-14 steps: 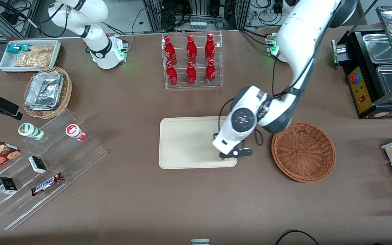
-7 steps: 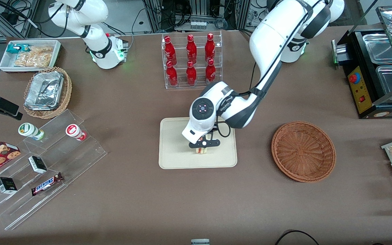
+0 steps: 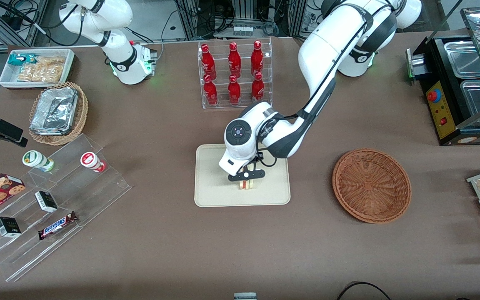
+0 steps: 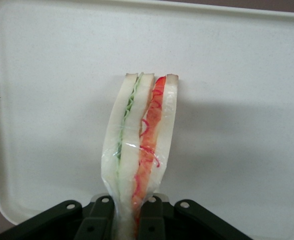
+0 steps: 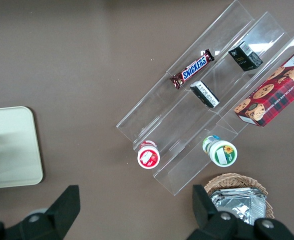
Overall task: Place sandwich from basket to tray
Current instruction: 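Lower the sandwich onto the tray and open the left gripper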
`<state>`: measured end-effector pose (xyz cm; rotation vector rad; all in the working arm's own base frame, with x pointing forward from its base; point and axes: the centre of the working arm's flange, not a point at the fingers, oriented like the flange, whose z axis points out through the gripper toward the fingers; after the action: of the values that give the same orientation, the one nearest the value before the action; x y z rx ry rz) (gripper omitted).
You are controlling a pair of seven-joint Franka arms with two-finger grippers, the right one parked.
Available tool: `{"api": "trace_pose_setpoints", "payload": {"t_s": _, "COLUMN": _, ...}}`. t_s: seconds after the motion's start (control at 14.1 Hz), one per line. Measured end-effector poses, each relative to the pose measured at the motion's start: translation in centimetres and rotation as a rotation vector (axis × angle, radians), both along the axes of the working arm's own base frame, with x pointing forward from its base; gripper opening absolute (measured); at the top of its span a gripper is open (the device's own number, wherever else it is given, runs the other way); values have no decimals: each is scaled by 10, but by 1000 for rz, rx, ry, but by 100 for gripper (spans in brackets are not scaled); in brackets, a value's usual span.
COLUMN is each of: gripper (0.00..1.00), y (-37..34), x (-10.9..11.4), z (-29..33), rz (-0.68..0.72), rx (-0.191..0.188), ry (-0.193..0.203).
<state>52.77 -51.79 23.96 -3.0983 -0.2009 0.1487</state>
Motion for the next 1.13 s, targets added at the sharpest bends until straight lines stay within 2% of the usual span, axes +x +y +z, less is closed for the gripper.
{"api": "trace_pose_setpoints", "payload": {"t_s": 0.28, "gripper": 23, "y": -2, "x": 0, "z": -14, "rz": 54, "rx": -4, "ry": -3}}
{"api": "trace_pose_setpoints", "payload": {"t_s": 0.5, "gripper": 53, "y": -3, "x": 1, "z": -10, "rz": 73, "rx": -9, "ry": -10}}
{"api": "trace_pose_setpoints", "payload": {"t_s": 0.71, "gripper": 82, "y": -6, "x": 8, "z": 18, "rz": 77, "rx": -30, "ry": -41}}
{"api": "trace_pose_setpoints", "payload": {"t_s": 0.78, "gripper": 93, "y": -4, "x": 9, "z": 34, "rz": 79, "rx": -20, "ry": -42}}
{"api": "trace_pose_setpoints", "payload": {"t_s": 0.85, "gripper": 100, "y": 1, "x": 11, "z": 54, "rz": 84, "rx": -3, "ry": -40}}
{"api": "trace_pose_setpoints", "payload": {"t_s": 0.99, "gripper": 100, "y": 20, "x": 20, "z": 97, "rz": 118, "rx": 31, "ry": -69}}
{"api": "trace_pose_setpoints", "payload": {"t_s": 1.13, "gripper": 100, "y": 58, "x": 43, "z": 134, "rz": 198, "rx": 65, "ry": -104}}
